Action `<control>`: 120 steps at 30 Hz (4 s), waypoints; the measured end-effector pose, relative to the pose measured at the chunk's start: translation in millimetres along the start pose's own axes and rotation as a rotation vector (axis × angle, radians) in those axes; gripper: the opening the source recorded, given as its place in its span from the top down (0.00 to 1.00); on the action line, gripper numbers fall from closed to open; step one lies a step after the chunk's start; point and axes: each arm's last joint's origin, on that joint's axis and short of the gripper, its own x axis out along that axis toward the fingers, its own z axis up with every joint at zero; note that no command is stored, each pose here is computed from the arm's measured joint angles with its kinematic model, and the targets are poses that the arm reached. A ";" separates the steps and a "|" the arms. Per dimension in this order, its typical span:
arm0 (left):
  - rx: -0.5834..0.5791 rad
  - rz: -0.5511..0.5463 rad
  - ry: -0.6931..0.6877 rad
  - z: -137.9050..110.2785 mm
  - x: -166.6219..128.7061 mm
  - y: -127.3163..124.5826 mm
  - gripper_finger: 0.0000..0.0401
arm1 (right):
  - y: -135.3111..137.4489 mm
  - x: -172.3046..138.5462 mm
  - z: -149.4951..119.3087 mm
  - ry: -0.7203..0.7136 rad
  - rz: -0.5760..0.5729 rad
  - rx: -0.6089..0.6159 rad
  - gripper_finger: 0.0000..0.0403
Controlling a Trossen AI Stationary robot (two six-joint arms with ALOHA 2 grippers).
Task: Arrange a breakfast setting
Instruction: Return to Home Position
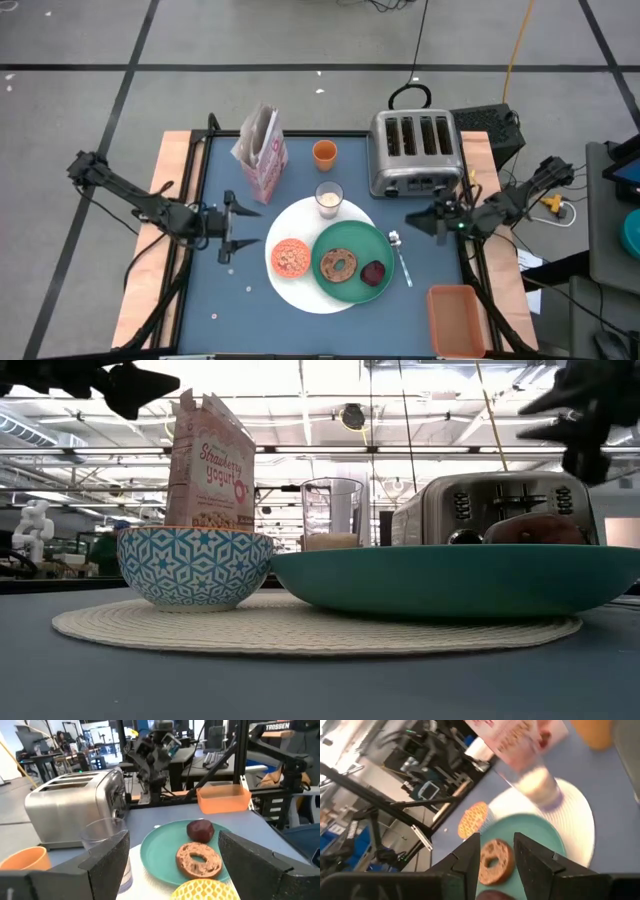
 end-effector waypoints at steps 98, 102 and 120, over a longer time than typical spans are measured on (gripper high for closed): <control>-0.077 0.116 -0.065 -73.5 -45.2 54.2 0.23 | -20.7 -20.5 10.0 -0.214 0.086 -0.770 1.00; -0.078 0.116 -0.067 -73.4 -45.2 54.2 0.23 | -24.6 -13.6 4.7 -0.243 0.091 -0.784 1.00; -0.080 0.118 -0.071 -73.2 -45.2 54.3 0.23 | -34.6 -2.8 6.7 -0.273 0.077 -0.881 1.00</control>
